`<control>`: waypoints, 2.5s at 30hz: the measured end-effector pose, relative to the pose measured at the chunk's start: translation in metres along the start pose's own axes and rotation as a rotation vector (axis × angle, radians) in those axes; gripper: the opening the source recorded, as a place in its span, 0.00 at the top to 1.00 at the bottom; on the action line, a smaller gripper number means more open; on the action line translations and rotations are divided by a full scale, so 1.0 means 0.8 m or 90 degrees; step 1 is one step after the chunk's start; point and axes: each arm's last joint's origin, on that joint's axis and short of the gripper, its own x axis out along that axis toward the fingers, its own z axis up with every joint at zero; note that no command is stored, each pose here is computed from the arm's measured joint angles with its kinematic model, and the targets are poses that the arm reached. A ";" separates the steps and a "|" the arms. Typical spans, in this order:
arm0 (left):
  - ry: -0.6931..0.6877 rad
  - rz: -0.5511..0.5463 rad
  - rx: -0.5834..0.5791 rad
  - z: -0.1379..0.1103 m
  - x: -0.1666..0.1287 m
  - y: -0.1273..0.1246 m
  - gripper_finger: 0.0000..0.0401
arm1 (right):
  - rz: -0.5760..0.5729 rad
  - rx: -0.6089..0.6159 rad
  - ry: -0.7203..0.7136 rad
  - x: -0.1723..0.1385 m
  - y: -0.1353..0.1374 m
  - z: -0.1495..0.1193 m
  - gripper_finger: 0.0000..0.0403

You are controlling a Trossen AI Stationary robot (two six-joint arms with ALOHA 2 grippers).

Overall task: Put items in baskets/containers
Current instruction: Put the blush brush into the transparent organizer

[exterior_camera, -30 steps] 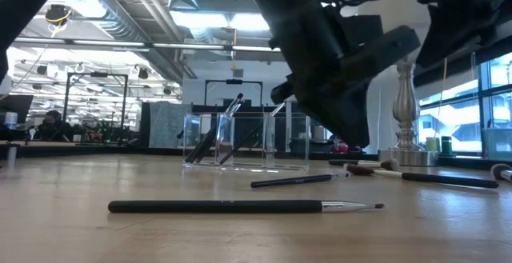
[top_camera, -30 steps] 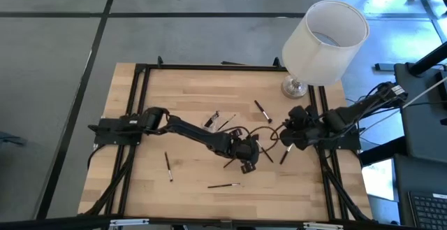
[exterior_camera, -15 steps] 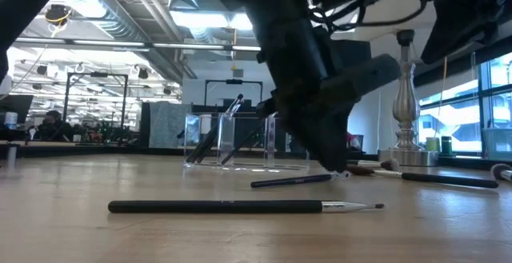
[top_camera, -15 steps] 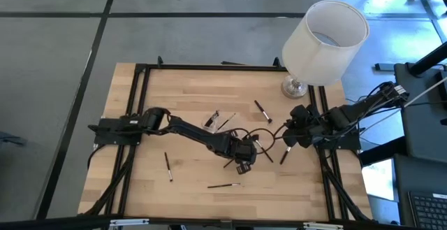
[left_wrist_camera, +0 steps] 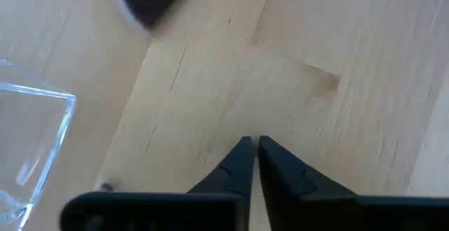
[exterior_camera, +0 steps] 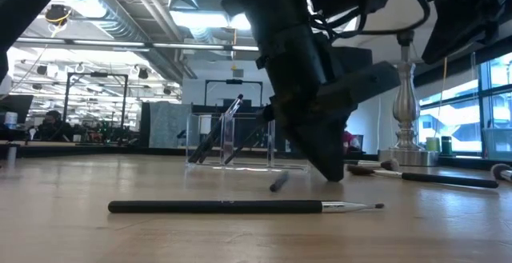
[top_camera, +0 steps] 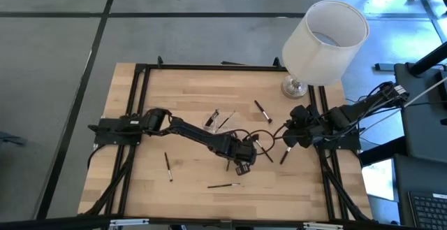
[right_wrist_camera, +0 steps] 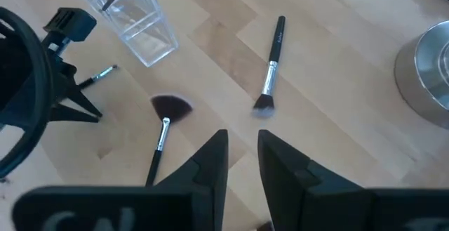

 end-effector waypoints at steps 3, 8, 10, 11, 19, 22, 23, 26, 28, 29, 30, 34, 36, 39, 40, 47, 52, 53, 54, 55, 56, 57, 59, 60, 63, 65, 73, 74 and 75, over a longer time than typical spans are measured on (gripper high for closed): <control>0.014 -0.010 0.008 0.000 -0.008 -0.008 0.99 | 0.005 0.003 0.002 0.000 0.001 0.000 0.80; -0.024 0.002 0.044 0.011 -0.043 -0.034 0.98 | 0.005 -0.004 0.002 0.000 0.001 0.000 0.80; -0.073 0.027 0.055 0.023 -0.056 -0.036 0.97 | 0.002 -0.015 -0.005 0.000 0.001 0.000 0.80; -0.090 0.040 0.059 0.027 -0.060 -0.036 0.96 | -0.003 -0.019 -0.015 0.001 0.001 0.001 0.80; -0.164 0.146 0.130 0.019 -0.082 -0.058 0.93 | 0.002 -0.045 0.036 0.048 0.006 -0.024 0.80; -0.177 0.210 0.135 0.008 -0.087 -0.062 0.93 | 0.000 -0.028 0.137 0.070 0.001 -0.047 0.80; -0.171 0.223 0.136 0.003 -0.088 -0.064 0.94 | -0.005 -0.035 0.173 0.076 -0.003 -0.057 0.80; -0.155 0.248 0.148 -0.012 -0.093 -0.069 0.94 | -0.010 -0.117 0.274 0.092 -0.015 -0.085 0.80; -0.136 0.259 0.160 -0.021 -0.095 -0.072 0.95 | -0.001 -0.191 0.333 0.098 -0.024 -0.099 0.80; -0.128 0.263 0.164 -0.026 -0.097 -0.073 0.94 | 0.008 -0.215 0.356 0.101 -0.028 -0.104 0.80; -0.123 0.267 0.162 -0.029 -0.098 -0.074 0.94 | 0.017 -0.233 0.374 0.101 -0.030 -0.107 0.80; -0.124 0.264 0.132 -0.039 -0.102 -0.080 0.94 | 0.049 -0.281 0.383 0.100 -0.027 -0.105 0.80; -0.135 0.265 0.135 -0.045 -0.105 -0.087 0.94 | 0.066 -0.294 0.375 0.097 -0.022 -0.100 0.80; -0.144 0.284 0.144 -0.056 -0.110 -0.094 0.95 | 0.097 -0.333 0.366 0.091 -0.015 -0.093 0.80; -0.144 0.294 0.146 -0.059 -0.112 -0.094 0.95 | 0.113 -0.352 0.362 0.089 -0.012 -0.091 0.80; -0.070 0.342 0.098 -0.080 -0.116 -0.080 0.95 | 0.214 -0.407 0.344 0.084 0.009 -0.089 0.80; -0.067 0.395 0.105 -0.108 -0.121 -0.082 0.95 | 0.211 -0.384 0.389 0.094 0.020 -0.097 0.80; -0.069 0.407 0.102 -0.113 -0.123 -0.082 0.95 | 0.173 -0.359 0.396 0.096 0.021 -0.098 0.80; -0.072 0.419 0.095 -0.118 -0.126 -0.082 0.95 | 0.121 -0.327 0.394 0.098 0.021 -0.095 0.80; -0.079 0.432 0.088 -0.122 -0.130 -0.082 0.95 | 0.062 -0.287 0.387 0.100 0.020 -0.092 0.80; -0.087 0.437 0.077 -0.124 -0.132 -0.083 0.95 | 0.007 -0.240 0.376 0.102 0.019 -0.088 0.80; -0.093 0.437 0.071 -0.126 -0.133 -0.084 0.95 | -0.045 -0.189 0.366 0.103 0.018 -0.084 0.80; -0.099 0.426 0.077 -0.131 -0.137 -0.090 0.95 | -0.114 -0.093 0.371 0.102 0.017 -0.076 0.80; -0.100 0.422 0.076 -0.133 -0.140 -0.091 0.95 | -0.127 -0.061 0.379 0.101 0.017 -0.073 0.80; -0.097 0.411 0.069 -0.139 -0.146 -0.096 0.95 | -0.129 -0.027 0.382 0.101 0.019 -0.064 0.80; -0.078 0.412 0.122 -0.141 -0.146 -0.098 0.95 | -0.131 0.001 0.376 0.105 0.017 -0.058 0.80; -0.013 0.428 0.260 -0.115 -0.148 -0.077 0.95 | -0.092 0.185 0.466 0.124 0.012 -0.055 0.63; -0.020 0.434 0.256 -0.111 -0.149 -0.074 0.95 | -0.109 0.216 0.477 0.125 0.009 -0.058 0.59; -0.025 0.437 0.253 -0.108 -0.151 -0.071 0.95 | -0.132 0.250 0.479 0.126 0.006 -0.060 0.55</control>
